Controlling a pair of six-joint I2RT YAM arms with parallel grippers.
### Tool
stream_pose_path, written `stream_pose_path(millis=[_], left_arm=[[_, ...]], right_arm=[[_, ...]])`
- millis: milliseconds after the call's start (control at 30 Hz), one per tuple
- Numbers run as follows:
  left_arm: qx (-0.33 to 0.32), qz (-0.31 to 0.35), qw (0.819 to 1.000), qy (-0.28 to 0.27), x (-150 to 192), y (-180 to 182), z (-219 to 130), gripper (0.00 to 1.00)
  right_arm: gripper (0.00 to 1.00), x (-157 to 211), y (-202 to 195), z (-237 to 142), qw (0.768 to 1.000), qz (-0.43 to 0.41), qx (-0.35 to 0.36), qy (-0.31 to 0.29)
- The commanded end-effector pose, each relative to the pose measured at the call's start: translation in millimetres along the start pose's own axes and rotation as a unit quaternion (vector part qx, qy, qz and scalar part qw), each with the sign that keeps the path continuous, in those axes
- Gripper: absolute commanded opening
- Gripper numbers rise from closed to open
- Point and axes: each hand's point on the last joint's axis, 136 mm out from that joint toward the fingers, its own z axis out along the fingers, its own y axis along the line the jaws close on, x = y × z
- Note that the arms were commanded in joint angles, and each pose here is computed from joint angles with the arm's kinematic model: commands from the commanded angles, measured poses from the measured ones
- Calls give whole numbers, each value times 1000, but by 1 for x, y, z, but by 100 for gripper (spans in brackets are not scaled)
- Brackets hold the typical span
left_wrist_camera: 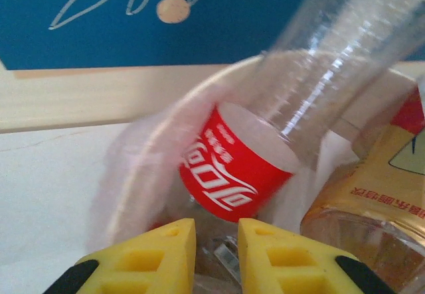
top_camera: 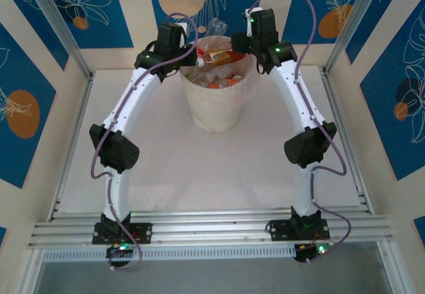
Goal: Put the plastic bottles in the bin
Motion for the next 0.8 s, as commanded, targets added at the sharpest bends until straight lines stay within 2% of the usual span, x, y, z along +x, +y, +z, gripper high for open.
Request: stream_pose_path(millis=[0, 400, 767], left_arm=[[27, 44, 999, 16, 7, -23, -8, 23], [99, 45, 994, 27, 10, -58, -30, 24], [183, 26, 981, 63, 35, -108, -27, 24]], right_arm=[[84, -21, -15, -25, 999, 21, 18, -30], [84, -8, -32, -26, 999, 43, 24, -18], [85, 5, -33, -16, 999, 40, 29, -2]])
